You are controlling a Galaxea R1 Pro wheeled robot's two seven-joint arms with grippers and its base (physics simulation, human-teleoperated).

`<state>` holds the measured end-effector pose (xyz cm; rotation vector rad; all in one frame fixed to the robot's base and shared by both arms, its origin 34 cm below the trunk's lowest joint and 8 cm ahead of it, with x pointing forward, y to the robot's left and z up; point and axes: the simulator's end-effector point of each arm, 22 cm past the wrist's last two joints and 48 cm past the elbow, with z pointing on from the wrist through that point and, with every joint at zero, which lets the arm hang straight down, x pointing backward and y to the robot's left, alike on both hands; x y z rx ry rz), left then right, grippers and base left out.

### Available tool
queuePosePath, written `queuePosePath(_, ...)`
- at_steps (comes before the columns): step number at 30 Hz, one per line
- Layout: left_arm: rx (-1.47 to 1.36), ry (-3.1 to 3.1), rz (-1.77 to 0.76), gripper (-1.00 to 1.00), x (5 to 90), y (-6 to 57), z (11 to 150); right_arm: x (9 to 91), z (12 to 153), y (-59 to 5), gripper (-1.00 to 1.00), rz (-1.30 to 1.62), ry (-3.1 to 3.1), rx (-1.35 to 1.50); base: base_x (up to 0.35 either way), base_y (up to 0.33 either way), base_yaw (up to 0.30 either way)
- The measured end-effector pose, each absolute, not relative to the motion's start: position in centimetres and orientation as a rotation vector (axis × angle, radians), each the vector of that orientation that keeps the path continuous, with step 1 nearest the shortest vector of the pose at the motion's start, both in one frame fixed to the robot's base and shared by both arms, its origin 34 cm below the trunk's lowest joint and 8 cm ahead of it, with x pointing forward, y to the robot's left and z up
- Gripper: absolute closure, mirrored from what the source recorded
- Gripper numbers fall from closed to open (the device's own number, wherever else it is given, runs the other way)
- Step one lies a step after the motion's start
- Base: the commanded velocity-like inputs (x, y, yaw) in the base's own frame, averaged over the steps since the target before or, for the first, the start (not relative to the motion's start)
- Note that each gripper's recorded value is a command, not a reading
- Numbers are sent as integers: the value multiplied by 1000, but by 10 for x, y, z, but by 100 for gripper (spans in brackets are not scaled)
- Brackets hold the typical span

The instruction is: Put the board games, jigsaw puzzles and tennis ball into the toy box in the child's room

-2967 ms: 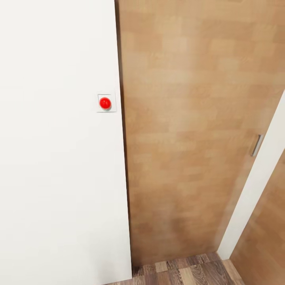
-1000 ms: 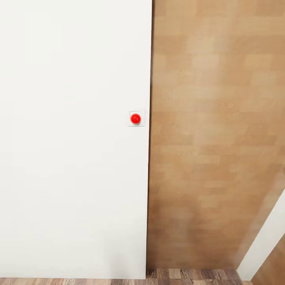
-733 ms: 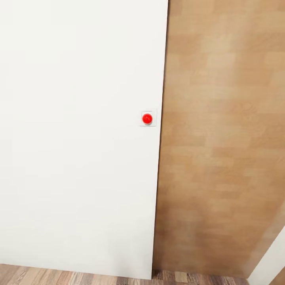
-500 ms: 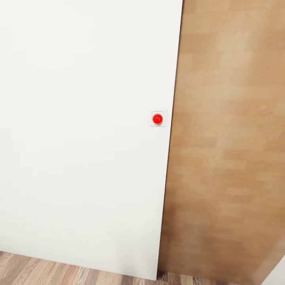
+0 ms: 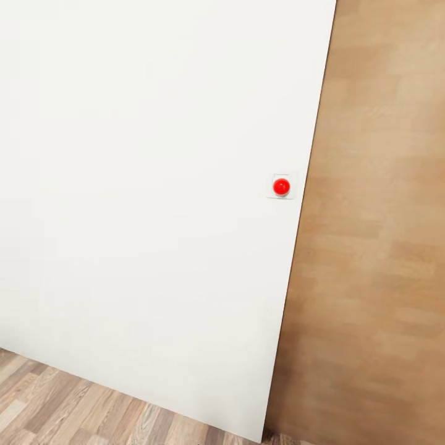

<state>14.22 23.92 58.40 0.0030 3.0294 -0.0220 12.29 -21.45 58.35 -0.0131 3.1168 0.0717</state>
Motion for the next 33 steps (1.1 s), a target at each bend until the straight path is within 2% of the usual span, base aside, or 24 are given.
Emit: queuePosePath(33,-2,3029,-21,-100,143,239,584,123,584,-208,-100,85,3116,-12,0,0,279)
